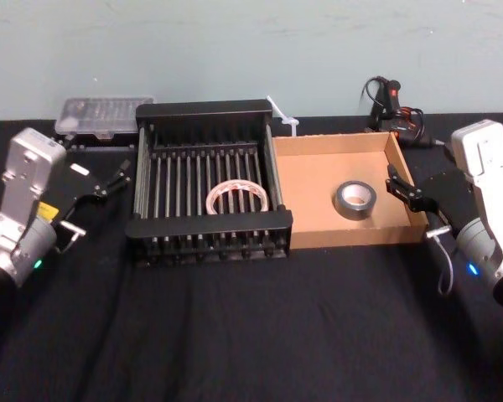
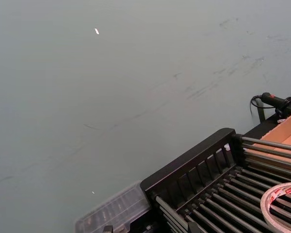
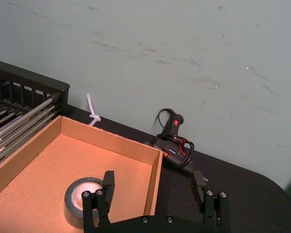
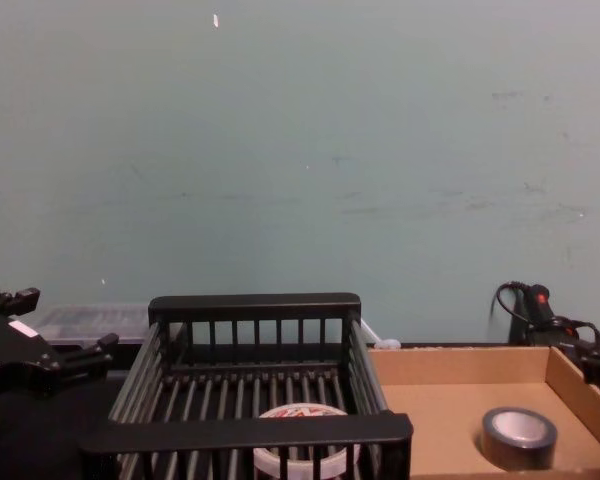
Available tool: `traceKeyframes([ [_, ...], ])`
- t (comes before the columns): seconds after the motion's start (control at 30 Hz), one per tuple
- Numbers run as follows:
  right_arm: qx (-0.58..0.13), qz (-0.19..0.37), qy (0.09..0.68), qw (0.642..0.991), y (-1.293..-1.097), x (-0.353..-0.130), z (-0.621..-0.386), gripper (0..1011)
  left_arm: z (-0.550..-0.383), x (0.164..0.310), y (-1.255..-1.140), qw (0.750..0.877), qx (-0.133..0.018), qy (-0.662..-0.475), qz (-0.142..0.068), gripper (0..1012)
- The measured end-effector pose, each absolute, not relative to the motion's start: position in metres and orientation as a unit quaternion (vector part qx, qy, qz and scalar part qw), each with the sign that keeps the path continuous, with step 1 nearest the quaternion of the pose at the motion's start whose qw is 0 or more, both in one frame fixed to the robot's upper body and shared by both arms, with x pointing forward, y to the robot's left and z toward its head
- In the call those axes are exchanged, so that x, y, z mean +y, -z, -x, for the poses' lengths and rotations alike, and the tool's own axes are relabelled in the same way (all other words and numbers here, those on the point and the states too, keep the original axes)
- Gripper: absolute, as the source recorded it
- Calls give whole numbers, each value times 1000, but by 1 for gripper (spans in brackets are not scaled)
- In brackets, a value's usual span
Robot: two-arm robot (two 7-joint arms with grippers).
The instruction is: Pick up the white tape and place it into the black box , Pick up the silver tape and place it into the brown box.
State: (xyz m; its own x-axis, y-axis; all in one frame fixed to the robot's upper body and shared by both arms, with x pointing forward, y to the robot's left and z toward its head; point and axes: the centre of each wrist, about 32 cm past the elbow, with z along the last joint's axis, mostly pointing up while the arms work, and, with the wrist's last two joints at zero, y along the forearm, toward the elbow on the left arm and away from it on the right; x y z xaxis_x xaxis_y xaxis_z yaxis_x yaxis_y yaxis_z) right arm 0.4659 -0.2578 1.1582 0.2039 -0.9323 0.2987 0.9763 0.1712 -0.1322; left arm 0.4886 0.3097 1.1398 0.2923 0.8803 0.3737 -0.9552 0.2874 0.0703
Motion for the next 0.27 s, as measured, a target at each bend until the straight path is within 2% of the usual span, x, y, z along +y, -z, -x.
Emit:
traceKeyframes([
  [0.27,-74,148,627,762,-1158,-258,-466,1002,-489,310,-1140,791,-132,-580,-142,1001],
])
